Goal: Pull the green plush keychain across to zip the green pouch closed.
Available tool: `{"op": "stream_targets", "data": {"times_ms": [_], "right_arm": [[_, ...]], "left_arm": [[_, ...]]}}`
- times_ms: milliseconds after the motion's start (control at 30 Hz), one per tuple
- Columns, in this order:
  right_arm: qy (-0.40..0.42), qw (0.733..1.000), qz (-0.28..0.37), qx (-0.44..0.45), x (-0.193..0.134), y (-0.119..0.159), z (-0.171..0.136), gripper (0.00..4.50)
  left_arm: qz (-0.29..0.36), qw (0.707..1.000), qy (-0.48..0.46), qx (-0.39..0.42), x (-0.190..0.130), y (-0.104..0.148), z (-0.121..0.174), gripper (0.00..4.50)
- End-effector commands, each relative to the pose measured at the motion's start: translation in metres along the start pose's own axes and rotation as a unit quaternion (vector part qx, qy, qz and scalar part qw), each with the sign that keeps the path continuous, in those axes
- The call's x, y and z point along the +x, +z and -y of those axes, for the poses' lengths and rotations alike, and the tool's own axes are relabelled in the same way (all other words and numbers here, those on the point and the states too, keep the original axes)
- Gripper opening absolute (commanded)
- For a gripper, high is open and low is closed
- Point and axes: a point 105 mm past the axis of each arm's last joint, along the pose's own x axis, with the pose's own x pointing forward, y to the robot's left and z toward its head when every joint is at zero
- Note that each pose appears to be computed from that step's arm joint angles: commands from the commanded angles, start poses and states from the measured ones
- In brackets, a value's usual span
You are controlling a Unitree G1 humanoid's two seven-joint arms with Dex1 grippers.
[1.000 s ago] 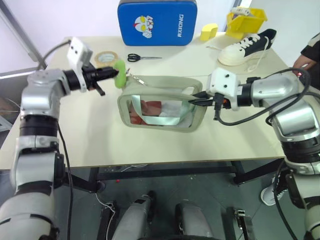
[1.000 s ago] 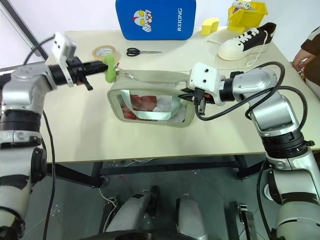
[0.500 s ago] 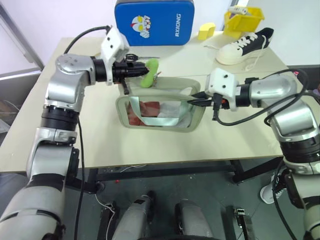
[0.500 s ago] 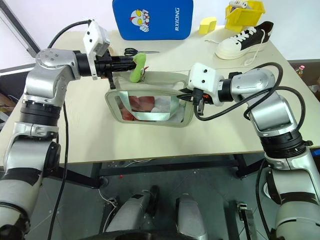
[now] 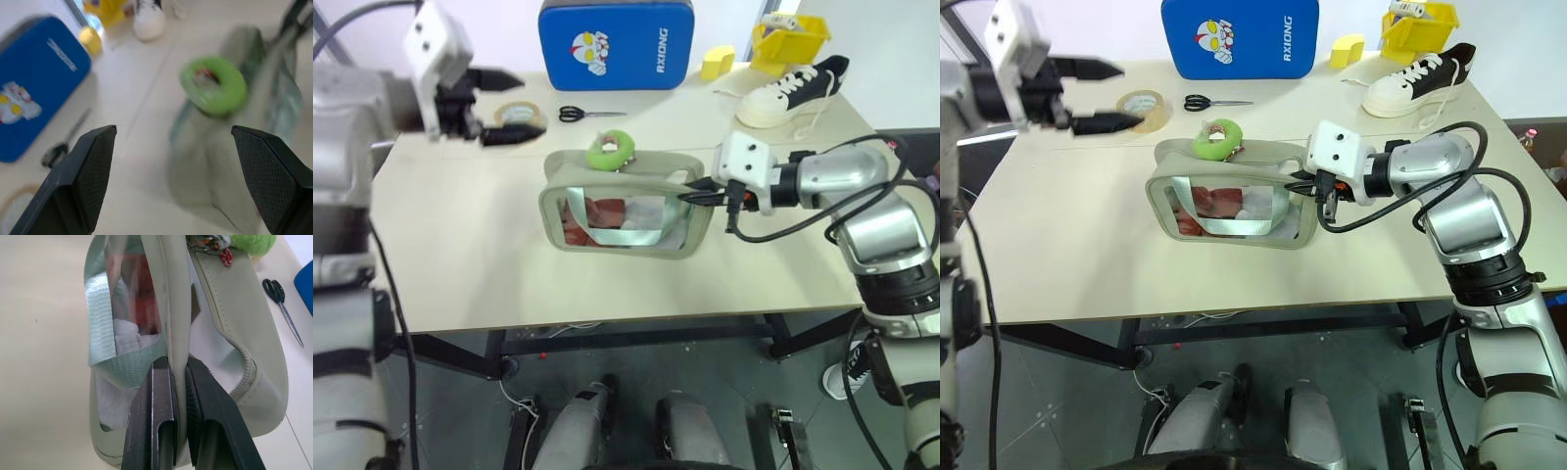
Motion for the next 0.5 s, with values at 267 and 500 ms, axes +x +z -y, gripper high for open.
{"op": "stream_targets", "data": {"times_ms": [267, 500], "right_arm": [[0.004, 0.999, 0.017, -0.029, 0.002, 0.014, 0.004, 0.0], [0.007, 0.999, 0.015, -0.03, 0.002, 0.014, 0.003, 0.0]], "left_arm": [[-0.018, 0.998, 0.054, 0.025, 0.029, -0.031, 0.013, 3.99], [-0.017, 0.999, 0.036, 0.021, 0.031, -0.037, 0.017, 1.5]]}}
